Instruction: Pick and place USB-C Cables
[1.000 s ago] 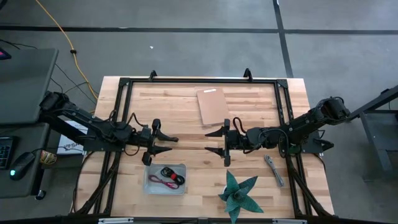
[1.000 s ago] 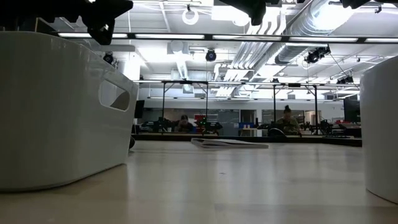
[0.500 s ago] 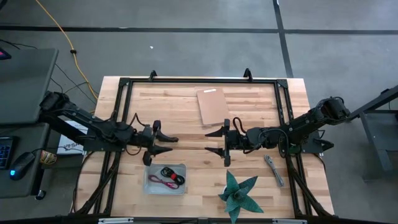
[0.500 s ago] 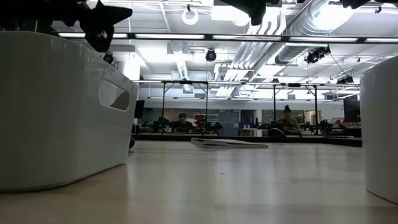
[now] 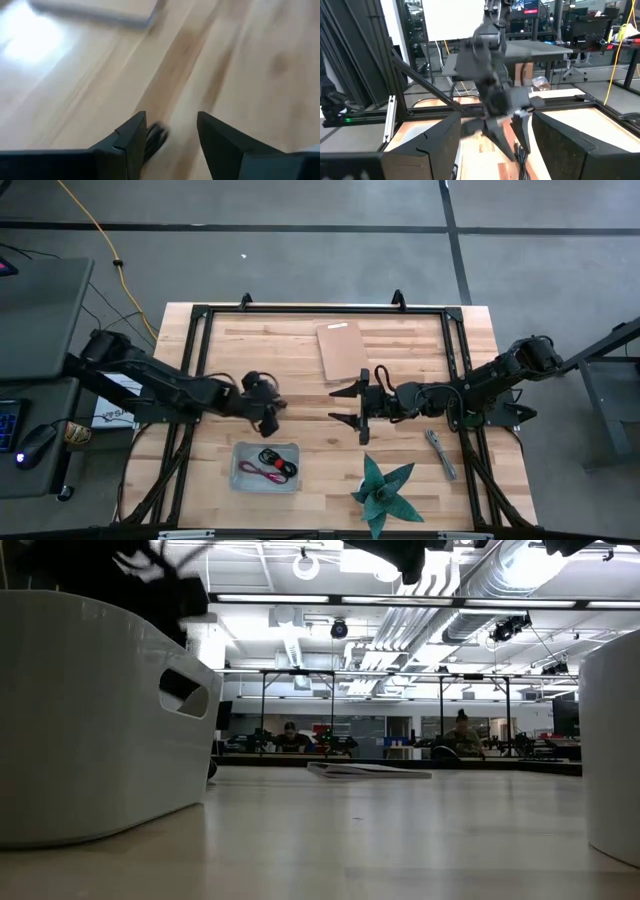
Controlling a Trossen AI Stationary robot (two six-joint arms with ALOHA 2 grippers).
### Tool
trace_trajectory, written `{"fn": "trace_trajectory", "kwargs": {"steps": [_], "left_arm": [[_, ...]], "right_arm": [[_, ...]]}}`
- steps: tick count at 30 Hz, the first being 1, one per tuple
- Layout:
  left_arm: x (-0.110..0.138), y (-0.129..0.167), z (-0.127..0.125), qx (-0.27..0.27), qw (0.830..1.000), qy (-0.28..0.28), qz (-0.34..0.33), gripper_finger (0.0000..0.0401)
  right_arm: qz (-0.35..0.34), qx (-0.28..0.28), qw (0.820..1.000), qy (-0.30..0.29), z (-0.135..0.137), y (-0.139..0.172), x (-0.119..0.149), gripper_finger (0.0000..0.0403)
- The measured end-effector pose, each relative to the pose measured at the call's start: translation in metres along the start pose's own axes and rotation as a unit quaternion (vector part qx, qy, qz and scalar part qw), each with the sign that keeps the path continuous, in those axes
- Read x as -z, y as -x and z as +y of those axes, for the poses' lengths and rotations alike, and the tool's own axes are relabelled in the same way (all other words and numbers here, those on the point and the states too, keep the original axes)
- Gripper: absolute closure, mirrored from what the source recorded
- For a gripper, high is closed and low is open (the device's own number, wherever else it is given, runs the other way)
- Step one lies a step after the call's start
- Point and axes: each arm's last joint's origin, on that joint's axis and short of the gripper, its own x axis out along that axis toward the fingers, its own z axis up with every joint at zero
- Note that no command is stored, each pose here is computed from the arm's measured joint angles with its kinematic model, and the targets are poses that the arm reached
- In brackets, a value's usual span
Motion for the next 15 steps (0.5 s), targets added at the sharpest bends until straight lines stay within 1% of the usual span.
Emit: {"fn": "trace_trajectory", "kwargs": {"steps": [3,6,9,12,15], "left_arm": [[0.007,-0.017,0.004,-0.03,0.998,-0.018,0.06,0.0245],[0.011,-0.028,0.01,-0.057,0.994,-0.023,0.094,0.0245],[0.014,-0.032,0.016,-0.075,0.99,-0.026,0.119,0.0245],[0.015,-0.032,0.019,-0.076,0.989,-0.025,0.127,0.0245],[0.014,-0.033,0.02,-0.057,0.988,-0.033,0.14,0.0245]], "right_arm": [[0.002,0.0,1.0,0.001,0.0,0.0,0.0,0.0164],[0.003,0.0,1.0,0.001,0.0,0.0,0.001,0.0164],[0.004,0.0,1.0,0.002,0.0,0.0,0.001,0.0164],[0.006,0.0,1.0,0.002,0.0,0.0,0.001,0.0164],[0.007,0.0,1.0,0.002,0.0,0.0,0.001,0.0164]]}}
